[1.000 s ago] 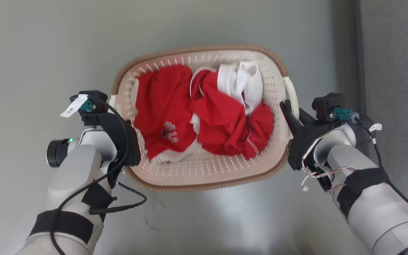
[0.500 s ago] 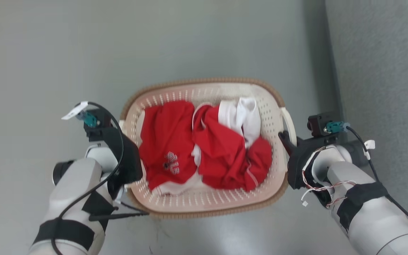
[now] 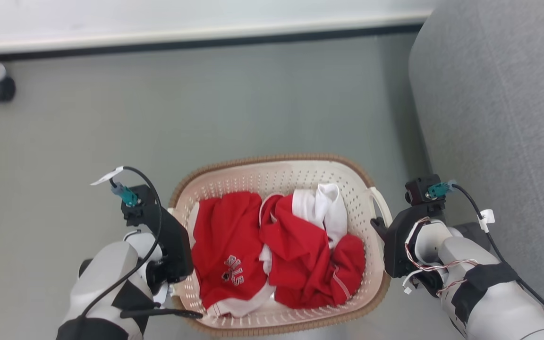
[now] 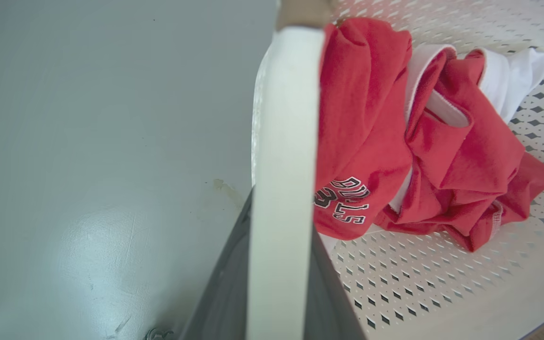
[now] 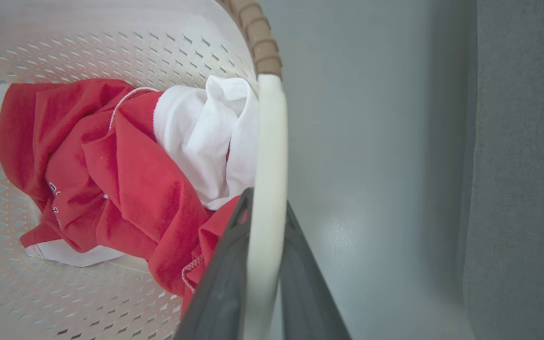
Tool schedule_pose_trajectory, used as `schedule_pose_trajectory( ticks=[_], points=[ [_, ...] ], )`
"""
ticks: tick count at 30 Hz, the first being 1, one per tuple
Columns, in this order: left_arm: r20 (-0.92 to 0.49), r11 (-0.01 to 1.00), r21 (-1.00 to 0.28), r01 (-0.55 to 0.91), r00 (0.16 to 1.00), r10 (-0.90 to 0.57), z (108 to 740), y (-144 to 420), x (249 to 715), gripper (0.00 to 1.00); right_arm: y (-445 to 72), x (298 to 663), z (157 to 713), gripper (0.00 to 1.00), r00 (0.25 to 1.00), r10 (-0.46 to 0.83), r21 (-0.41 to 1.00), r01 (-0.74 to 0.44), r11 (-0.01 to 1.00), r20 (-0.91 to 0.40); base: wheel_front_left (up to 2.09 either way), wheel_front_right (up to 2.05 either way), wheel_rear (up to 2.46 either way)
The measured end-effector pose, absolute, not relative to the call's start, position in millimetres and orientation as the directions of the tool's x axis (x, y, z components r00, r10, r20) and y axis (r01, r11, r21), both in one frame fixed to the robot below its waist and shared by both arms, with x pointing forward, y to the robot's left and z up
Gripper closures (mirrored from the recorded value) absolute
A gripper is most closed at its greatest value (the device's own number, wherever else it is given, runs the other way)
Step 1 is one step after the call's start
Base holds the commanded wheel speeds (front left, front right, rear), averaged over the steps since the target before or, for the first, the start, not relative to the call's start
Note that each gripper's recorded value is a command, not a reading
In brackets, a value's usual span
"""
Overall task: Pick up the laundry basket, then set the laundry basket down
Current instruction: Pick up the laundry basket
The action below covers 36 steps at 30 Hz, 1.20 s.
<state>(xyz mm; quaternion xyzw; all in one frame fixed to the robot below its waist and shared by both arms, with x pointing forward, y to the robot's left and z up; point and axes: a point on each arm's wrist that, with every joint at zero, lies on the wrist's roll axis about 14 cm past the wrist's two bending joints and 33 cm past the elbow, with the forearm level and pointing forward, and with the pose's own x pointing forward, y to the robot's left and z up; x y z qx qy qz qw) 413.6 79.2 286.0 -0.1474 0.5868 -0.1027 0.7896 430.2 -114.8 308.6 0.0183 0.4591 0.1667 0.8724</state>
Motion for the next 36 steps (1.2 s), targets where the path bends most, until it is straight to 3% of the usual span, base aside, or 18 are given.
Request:
schedule_pose_trajectory(
  ticks=[18,36],
  points=[
    [-0.883,0.924,-0.383,0.018,0.287,-0.372,340.0,73.8,386.6,1.00,-120.7,406.8,366.0,1.00,0.502,0.309,0.223,-0.225,0.949,-0.808,0.00,0.00,0.00],
    [-0.881,0.921,-0.386,0.043,0.279,-0.382,365.3,72.6,363.2,1.00,-121.8,373.6,386.1,1.00,0.450,0.316,0.256,-0.190,0.948,-0.836,0.00,0.00,0.00]
  ],
)
